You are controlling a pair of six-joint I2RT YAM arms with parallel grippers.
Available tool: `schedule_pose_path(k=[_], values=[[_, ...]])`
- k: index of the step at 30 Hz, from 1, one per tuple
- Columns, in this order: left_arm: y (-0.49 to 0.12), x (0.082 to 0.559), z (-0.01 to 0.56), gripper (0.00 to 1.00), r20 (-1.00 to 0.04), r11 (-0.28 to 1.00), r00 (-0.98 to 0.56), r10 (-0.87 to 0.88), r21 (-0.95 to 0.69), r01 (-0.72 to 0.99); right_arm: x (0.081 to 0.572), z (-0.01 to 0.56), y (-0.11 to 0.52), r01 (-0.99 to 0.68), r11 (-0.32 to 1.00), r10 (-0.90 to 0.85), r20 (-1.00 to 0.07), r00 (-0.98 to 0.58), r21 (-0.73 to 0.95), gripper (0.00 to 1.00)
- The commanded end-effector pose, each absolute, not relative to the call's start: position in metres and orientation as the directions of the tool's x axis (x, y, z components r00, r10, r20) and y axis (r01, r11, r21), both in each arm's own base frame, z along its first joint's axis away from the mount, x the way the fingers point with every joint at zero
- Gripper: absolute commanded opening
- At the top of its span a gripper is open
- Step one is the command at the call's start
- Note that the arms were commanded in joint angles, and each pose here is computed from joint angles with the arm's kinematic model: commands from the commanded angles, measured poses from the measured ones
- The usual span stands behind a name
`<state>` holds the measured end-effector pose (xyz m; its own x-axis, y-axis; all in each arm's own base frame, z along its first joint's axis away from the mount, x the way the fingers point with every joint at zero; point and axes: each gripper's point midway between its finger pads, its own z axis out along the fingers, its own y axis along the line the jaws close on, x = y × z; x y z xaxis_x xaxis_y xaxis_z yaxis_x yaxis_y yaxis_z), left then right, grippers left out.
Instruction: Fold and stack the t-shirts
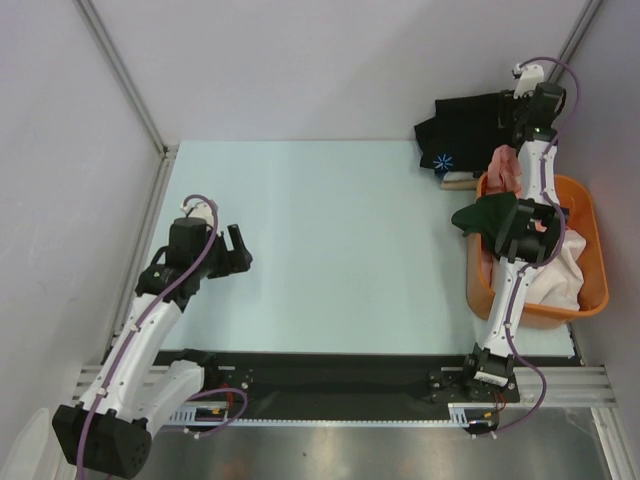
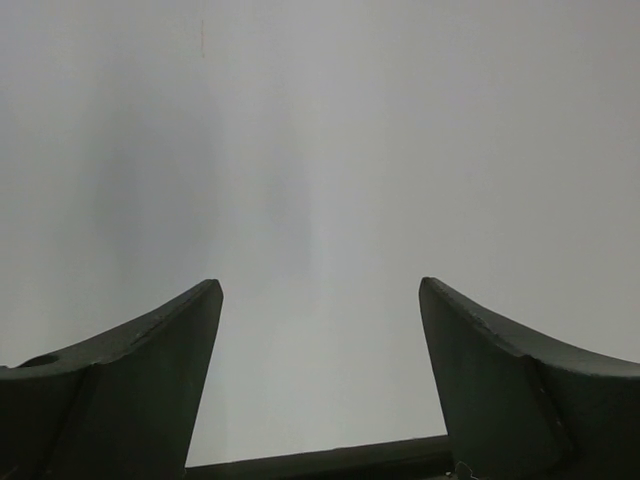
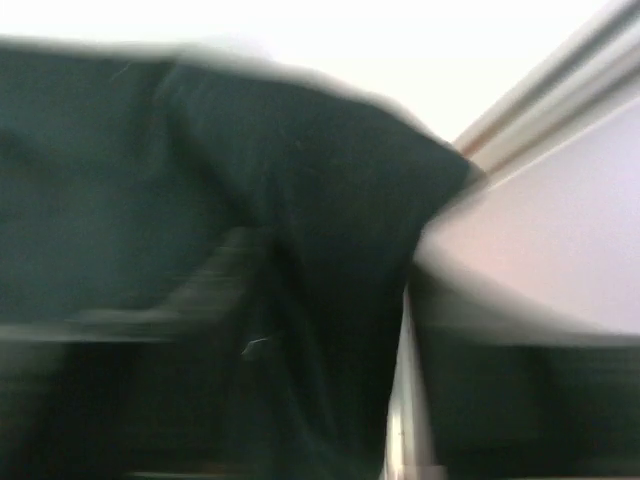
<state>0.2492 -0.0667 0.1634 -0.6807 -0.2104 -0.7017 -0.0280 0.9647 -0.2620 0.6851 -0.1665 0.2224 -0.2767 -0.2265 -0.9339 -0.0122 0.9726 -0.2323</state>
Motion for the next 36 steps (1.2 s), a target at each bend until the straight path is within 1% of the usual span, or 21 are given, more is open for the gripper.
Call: schedule_pose_path(k=[1, 2, 3, 7, 8, 13, 16, 18, 19, 21, 22, 24, 25, 26, 27, 29, 30, 31, 32, 34, 36], values=[[-0.067, 0.253, 0.166, 0.86, -0.712, 0.965, -0.671, -0.208, -0.261, -0.022, 0.695, 0.273, -0.217, 0.198, 0.944, -0.251, -0.963, -0.095, -0.266, 0.74], [-0.067, 0.253, 0.166, 0.85, -0.711, 0.965, -0.672, -0.206, -0.26, -0.022, 0.695, 0.262, -0.226, 0.248, 0.936, -0.228, -0.967, -0.114, -0.25, 0.88], [-0.067, 0.253, 0.166, 0.86, -0.711, 0.965, -0.671, -0.208, -0.26, -0.024, 0.698, 0.267, -0.229, 0.28, 0.936, -0.201, -0.977, -0.07, -0.213, 0.99], [-0.066, 0.253, 0.167, 0.86, -0.715, 0.965, -0.667, -0.21, -0.261, -0.024, 0.693, 0.284, -0.227, 0.357, 0.923, -0.138, -0.99, -0.034, -0.141, 1.0], [-0.067, 0.253, 0.168, 0.86, -0.718, 0.965, -0.664, -0.21, -0.262, -0.021, 0.686, 0.31, -0.221, 0.362, 0.924, -0.131, -0.991, 0.004, -0.121, 1.0], [-0.066, 0.252, 0.174, 0.86, -0.736, 0.964, -0.643, -0.212, -0.267, -0.013, 0.661, 0.363, -0.189, 0.3, 0.952, 0.028, -0.994, 0.104, 0.058, 1.0], [-0.066, 0.251, 0.181, 0.86, -0.754, 0.962, -0.62, -0.217, -0.273, -0.005, 0.642, 0.376, -0.161, 0.237, 0.963, 0.117, -0.992, 0.056, 0.127, 1.0], [-0.066, 0.25, 0.184, 0.87, -0.762, 0.961, -0.61, -0.218, -0.277, 0.003, 0.629, 0.377, -0.145, 0.263, 0.947, 0.186, -0.982, 0.029, 0.187, 1.0], [-0.066, 0.25, 0.186, 0.87, -0.766, 0.96, -0.603, -0.222, -0.28, 0.004, 0.613, 0.402, -0.136, 0.258, 0.941, 0.211, -0.976, 0.061, 0.219, 1.0], [-0.066, 0.249, 0.189, 0.87, -0.774, 0.959, -0.593, -0.223, -0.283, 0.009, 0.599, 0.388, -0.096, 0.21, 0.94, 0.277, -0.961, -0.003, 0.27, 1.0], [-0.065, 0.249, 0.19, 0.87, -0.776, 0.959, -0.589, -0.224, -0.283, 0.009, 0.576, 0.414, -0.076, 0.184, 0.943, 0.279, -0.96, 0.025, 0.279, 1.0], [-0.067, 0.248, 0.193, 0.87, -0.783, 0.957, -0.58, -0.224, -0.29, 0.022, 0.557, 0.381, -0.045, 0.191, 0.946, 0.279, -0.957, -0.075, 0.261, 1.0], [-0.068, 0.248, 0.194, 0.88, -0.785, 0.955, -0.577, -0.225, -0.294, 0.028, 0.532, 0.402, -0.012, 0.153, 0.953, 0.272, -0.961, -0.057, 0.261, 1.0], [-0.068, 0.247, 0.196, 0.88, -0.787, 0.954, -0.574, -0.226, -0.298, 0.033, 0.519, 0.361, 0.017, 0.132, 0.963, 0.255, -0.954, -0.157, 0.236, 1.0], [-0.069, 0.247, 0.197, 0.88, -0.789, 0.953, -0.572, -0.225, -0.3, 0.04, 0.504, 0.357, 0.039, 0.108, 0.965, 0.257, -0.951, -0.17, 0.241, 1.0], [-0.072, 0.247, 0.202, 0.88, -0.794, 0.949, -0.565, -0.226, -0.31, 0.056, 0.458, 0.361, 0.097, -0.014, 0.962, 0.266, -0.947, -0.182, 0.273, 1.0], [-0.073, 0.246, 0.203, 0.88, -0.796, 0.947, -0.562, -0.225, -0.313, 0.065, 0.44, 0.324, 0.115, -0.021, 0.95, 0.295, -0.919, -0.263, 0.311, 1.0], [-0.073, 0.246, 0.205, 0.88, -0.799, 0.948, -0.558, -0.223, -0.312, 0.068, 0.417, 0.31, 0.152, -0.109, 0.94, 0.275, -0.906, -0.321, 0.324, 1.0], [-0.071, 0.245, 0.205, 0.88, -0.8, 0.949, -0.555, -0.226, -0.31, 0.061, 0.392, 0.312, 0.164, -0.147, 0.929, 0.278, -0.9, -0.335, 0.341, 1.0], [-0.07, 0.244, 0.21, 0.88, -0.81, 0.949, -0.541, -0.227, -0.31, 0.065, 0.357, 0.273, 0.182, -0.138, 0.924, 0.273, -0.868, -0.415, 0.356, 1.0], [-0.073, 0.243, 0.212, 0.88, -0.815, 0.945, -0.533, -0.226, -0.317, 0.084, 0.313, 0.265, 0.205, -0.183, 0.908, 0.264, -0.856, -0.444, 0.376, 1.0]])
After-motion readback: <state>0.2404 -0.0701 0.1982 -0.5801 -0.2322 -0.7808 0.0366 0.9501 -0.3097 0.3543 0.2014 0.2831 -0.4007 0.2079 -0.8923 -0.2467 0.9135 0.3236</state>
